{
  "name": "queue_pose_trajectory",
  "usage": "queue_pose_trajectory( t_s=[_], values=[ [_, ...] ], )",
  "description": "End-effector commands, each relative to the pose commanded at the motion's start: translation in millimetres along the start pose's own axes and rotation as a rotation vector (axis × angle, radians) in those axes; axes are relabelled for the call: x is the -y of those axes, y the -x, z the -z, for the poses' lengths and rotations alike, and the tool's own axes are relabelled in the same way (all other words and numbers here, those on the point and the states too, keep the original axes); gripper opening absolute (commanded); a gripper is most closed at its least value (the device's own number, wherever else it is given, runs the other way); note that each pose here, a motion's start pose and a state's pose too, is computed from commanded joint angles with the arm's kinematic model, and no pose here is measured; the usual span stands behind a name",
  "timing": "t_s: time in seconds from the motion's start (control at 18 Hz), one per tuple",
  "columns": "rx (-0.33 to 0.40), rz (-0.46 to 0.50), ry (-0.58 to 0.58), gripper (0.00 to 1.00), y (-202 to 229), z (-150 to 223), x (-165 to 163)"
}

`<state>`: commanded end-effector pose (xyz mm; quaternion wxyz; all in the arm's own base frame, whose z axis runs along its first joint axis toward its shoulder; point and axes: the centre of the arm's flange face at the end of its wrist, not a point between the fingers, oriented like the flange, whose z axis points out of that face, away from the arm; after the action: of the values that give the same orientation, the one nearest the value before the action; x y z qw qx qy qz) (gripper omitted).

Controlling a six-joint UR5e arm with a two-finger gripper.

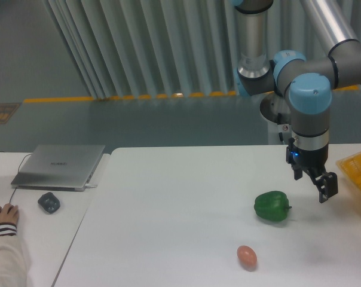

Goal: Place the red pepper on the table
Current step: 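Move the gripper away from the table toward the yellow crate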

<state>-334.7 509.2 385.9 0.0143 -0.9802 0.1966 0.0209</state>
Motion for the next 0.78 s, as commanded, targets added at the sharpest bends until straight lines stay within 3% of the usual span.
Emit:
queue_pose_trajectory(
  t_s=[0.5,0.78],
  values=[
    [-0.011,0.023,0.01,1.0,3,-8,-12],
    [0.029,0.041,-0.009,1.0,4,-20,-24]
  ],
)
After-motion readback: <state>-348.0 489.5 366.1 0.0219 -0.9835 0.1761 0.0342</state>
